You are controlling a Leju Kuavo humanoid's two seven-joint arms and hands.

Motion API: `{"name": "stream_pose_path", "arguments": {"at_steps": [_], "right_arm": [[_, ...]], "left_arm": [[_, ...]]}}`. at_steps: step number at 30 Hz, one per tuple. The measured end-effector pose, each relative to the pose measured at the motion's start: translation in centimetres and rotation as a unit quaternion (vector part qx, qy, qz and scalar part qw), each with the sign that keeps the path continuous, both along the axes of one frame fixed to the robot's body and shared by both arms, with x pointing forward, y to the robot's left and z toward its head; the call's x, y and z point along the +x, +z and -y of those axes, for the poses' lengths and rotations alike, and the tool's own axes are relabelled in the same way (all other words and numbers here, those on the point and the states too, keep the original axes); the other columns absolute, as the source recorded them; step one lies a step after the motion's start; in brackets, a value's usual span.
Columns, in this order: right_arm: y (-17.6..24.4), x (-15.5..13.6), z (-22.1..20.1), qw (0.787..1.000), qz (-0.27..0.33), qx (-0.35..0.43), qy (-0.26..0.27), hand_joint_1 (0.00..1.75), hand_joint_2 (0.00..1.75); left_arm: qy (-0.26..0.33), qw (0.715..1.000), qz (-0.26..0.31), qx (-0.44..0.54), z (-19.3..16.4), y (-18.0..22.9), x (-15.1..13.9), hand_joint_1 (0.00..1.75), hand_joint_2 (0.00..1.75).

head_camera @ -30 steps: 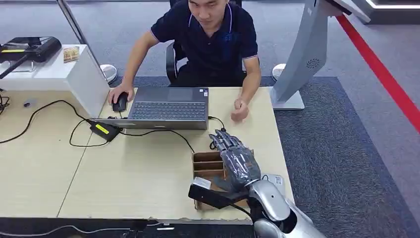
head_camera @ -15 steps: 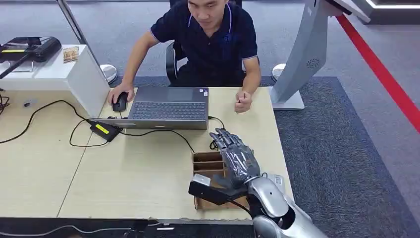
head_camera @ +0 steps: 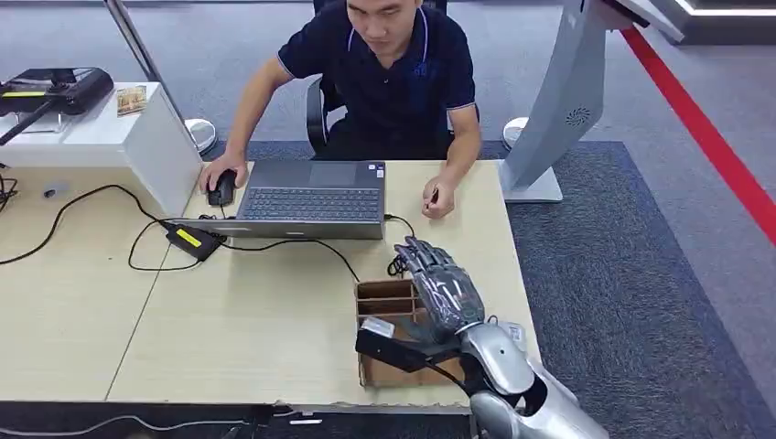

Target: Pass the card to the sensor for recognition and then transmit it.

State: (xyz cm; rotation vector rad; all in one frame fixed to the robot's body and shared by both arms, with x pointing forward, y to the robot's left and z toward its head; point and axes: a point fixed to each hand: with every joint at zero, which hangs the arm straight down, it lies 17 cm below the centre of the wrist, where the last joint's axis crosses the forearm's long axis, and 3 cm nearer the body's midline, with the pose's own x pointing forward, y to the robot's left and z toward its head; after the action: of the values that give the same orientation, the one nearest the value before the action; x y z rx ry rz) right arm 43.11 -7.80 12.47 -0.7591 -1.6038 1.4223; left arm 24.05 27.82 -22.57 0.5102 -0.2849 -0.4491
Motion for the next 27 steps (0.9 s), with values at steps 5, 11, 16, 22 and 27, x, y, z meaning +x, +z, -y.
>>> {"name": "stream_pose_path", "arguments": {"at_steps": [5, 11, 16, 22, 27], "right_arm": [[-0.6, 0.4, 1.0, 1.000, -0.004, -0.008, -0.009, 0.00, 1.75], [-1.1, 0.7, 1.7, 1.000, -0.007, -0.014, -0.015, 0.00, 1.75], [-1.1, 0.9, 2.1, 1.000, -0.008, -0.016, -0.019, 0.00, 1.75], [-1.3, 0.9, 2.3, 1.000, -0.010, -0.020, -0.021, 0.00, 1.75], [-1.4, 1.0, 2.4, 0.999, -0.010, -0.021, -0.022, 0.00, 1.75]], "left_arm": [[0.000, 1.000, 0.000, 0.000, 0.0, 0.0, 0.0, 0.00, 0.00], [0.000, 1.000, 0.000, 0.000, 0.0, 0.0, 0.0, 0.00, 0.00], [-0.001, 1.000, -0.001, 0.000, 0.0, 0.0, 0.0, 0.00, 0.00], [-0.002, 1.000, -0.001, 0.000, 0.0, 0.0, 0.0, 0.00, 0.00], [-0.002, 1.000, -0.001, 0.000, 0.0, 0.0, 0.0, 0.00, 0.00]]}}
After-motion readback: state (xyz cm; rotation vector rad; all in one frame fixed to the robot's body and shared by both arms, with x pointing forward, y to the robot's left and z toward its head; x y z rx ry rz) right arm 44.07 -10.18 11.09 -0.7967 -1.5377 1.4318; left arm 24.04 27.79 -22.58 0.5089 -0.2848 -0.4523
